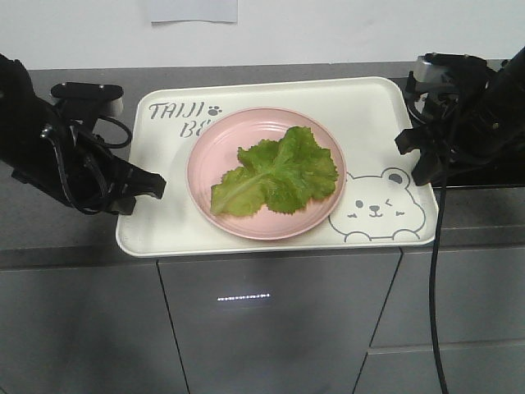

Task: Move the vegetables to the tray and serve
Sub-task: 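Hold the tray level with both grippers over the grey countertop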

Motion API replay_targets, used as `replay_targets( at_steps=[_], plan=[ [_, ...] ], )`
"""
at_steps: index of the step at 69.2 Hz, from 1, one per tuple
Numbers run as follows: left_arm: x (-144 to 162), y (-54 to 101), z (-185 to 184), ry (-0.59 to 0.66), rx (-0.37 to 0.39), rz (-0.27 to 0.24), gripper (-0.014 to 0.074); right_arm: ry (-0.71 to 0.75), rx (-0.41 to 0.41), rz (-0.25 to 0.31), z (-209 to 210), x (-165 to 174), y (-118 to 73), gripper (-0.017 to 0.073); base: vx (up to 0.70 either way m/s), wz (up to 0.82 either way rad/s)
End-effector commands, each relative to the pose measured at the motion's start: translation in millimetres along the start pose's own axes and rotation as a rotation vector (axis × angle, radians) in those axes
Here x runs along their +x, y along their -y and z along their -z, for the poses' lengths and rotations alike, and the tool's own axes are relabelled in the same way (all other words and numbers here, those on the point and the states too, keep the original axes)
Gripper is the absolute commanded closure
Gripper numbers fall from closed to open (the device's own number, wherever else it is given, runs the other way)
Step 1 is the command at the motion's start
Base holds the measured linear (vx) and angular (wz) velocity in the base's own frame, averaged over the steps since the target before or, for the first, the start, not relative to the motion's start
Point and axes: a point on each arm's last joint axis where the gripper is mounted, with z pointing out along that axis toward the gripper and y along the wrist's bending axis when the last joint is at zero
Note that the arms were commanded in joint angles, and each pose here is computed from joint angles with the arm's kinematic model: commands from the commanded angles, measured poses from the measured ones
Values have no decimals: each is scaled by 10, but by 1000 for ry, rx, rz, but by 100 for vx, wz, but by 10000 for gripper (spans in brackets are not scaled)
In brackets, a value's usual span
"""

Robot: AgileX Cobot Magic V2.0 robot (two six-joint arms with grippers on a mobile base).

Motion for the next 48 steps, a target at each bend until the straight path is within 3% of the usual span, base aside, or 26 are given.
replay_targets(
  at_steps=[1, 48],
  plan=[
    [-106, 183, 251, 155, 124, 10, 599, 73, -137, 39, 280, -2, -268, 565, 6, 6],
    [-106, 183, 251, 155, 124, 10, 599, 73, -137, 39, 280, -2, -268, 565, 6, 5]
  ],
)
